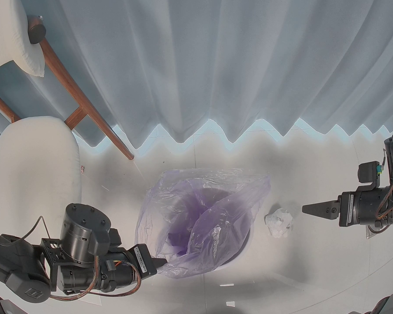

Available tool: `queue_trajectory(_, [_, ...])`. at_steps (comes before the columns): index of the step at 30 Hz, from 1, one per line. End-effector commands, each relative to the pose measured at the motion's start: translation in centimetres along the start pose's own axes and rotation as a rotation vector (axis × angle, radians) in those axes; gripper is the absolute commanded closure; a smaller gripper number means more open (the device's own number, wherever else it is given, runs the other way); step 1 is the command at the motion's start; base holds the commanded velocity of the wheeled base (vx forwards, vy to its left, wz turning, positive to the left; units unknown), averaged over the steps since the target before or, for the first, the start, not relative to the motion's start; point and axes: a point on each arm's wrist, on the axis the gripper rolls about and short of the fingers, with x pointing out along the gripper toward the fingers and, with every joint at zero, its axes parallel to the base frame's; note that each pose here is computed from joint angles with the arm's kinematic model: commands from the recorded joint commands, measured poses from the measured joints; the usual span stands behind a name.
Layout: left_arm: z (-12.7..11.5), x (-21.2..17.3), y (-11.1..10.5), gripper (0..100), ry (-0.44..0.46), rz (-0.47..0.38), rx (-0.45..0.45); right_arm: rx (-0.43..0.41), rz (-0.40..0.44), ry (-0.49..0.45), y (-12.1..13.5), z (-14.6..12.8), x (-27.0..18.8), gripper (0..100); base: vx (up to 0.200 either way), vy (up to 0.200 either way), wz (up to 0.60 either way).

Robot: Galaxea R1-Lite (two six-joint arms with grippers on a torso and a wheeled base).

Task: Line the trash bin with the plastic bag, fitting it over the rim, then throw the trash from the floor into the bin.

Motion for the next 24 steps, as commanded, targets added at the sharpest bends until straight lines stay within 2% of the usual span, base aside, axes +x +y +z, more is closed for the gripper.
queue_trajectory(1, [-0.3, -0.2, -0.1, 100, 0.005, -0.008, 0.008, 0.003, 0.016, 0.041, 0.9, 0.2, 1.1, 0, 0.000, 0.000, 0.00])
queue_trajectory(5, [-0.3, -0.2, -0.1, 100, 0.003, -0.008, 0.010, 0.055, 0.032, 0.082, 2.1, 0.5, 2.6, 0, 0.000, 0.000, 0.00])
queue_trajectory(14, [-0.3, -0.1, -0.2, 100, 0.010, -0.012, 0.012, 0.040, -0.011, 0.151, 4.2, 2.2, 5.7, 0, 0.000, 0.000, 0.00])
queue_trajectory(20, [-0.6, 0.0, -0.5, 100, 0.023, -0.020, 0.023, 0.013, -0.052, 0.187, 5.3, 2.3, 7.5, 0, 0.000, 0.000, 0.00])
queue_trajectory(24, [-1.1, 0.1, -0.6, 100, 0.043, -0.024, 0.076, -0.011, -0.046, 0.214, 6.3, 2.0, 8.9, 0, 0.000, 0.000, 0.00])
